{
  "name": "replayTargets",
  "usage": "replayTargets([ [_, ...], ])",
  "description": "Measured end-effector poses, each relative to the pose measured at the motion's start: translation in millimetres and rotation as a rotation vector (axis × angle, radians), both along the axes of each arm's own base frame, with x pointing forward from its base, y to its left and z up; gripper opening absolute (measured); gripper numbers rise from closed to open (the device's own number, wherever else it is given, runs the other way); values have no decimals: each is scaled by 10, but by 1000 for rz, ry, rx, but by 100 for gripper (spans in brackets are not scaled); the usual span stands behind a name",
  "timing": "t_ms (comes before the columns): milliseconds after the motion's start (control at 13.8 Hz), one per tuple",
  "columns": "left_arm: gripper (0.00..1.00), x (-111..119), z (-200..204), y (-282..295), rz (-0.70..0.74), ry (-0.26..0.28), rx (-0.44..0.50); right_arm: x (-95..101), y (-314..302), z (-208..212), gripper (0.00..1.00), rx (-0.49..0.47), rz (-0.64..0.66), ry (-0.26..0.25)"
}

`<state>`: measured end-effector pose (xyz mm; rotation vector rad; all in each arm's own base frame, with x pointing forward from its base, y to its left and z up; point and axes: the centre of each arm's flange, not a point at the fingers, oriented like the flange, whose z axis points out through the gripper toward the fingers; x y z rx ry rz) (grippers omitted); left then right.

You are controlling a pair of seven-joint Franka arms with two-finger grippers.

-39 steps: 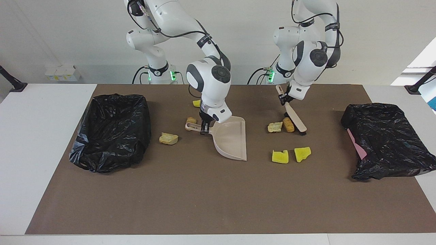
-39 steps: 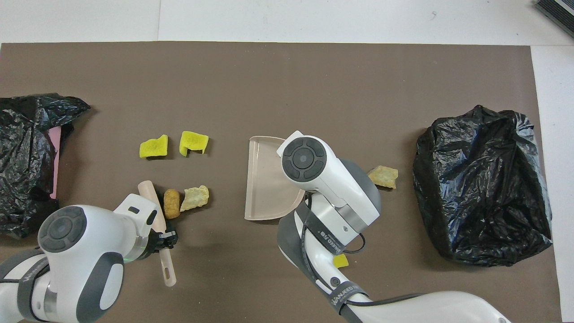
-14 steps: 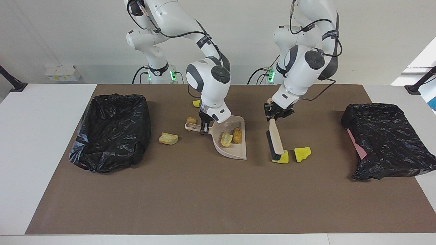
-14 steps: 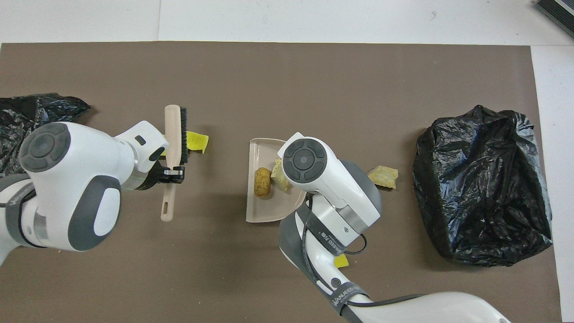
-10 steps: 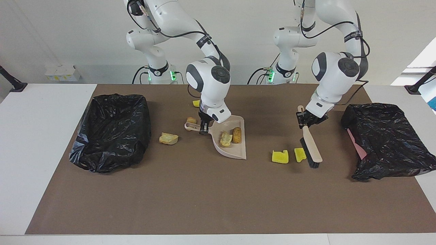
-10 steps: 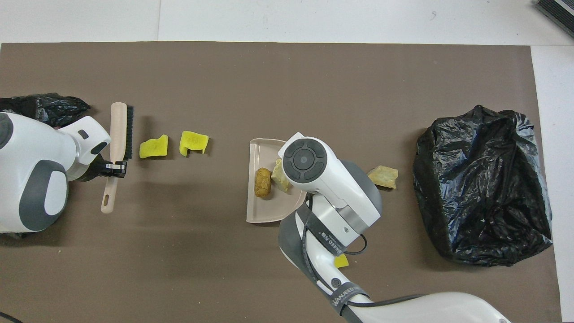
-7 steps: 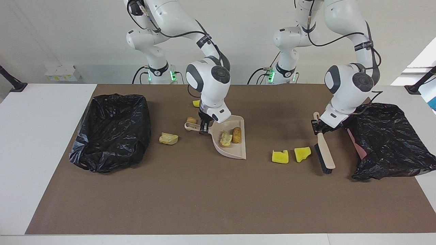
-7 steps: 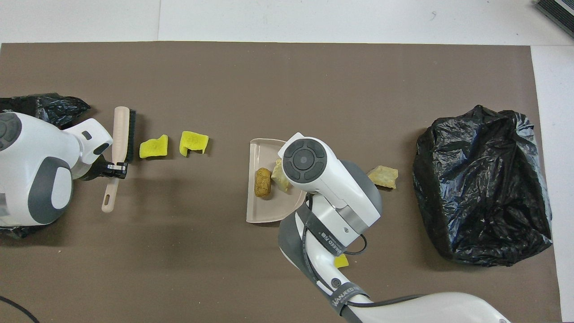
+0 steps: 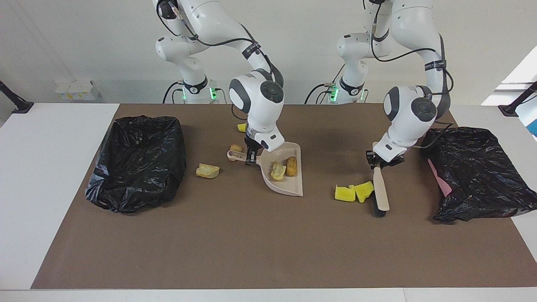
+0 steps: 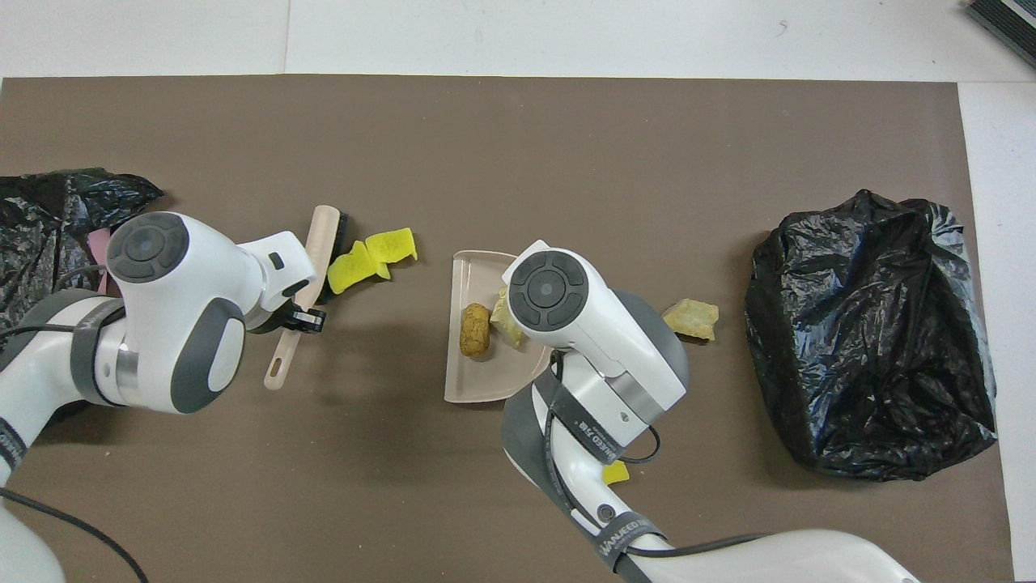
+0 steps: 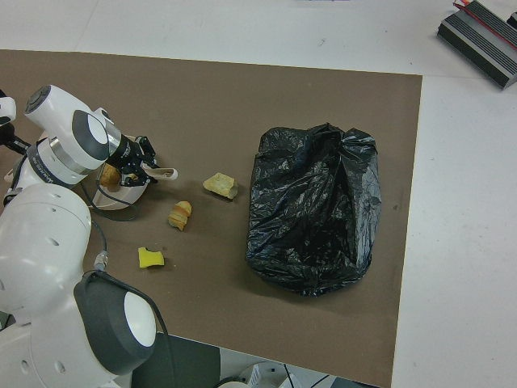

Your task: Sweep and dump trash in bin

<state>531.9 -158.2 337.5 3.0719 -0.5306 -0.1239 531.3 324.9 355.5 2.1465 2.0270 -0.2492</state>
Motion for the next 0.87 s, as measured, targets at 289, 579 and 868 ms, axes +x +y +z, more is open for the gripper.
replayTargets([
  [289,26,-298,-31,-729,-122,16,-18,-8,-5,3,32,0,-1,0],
  [579,26,-634,-19,-1263,-193,66,-51,-13,-15,-2,32,-2,-2,1],
  [868,26,-937,57,-1610,-240,106,-53,-13,-18,2,32,-1,-3,1],
])
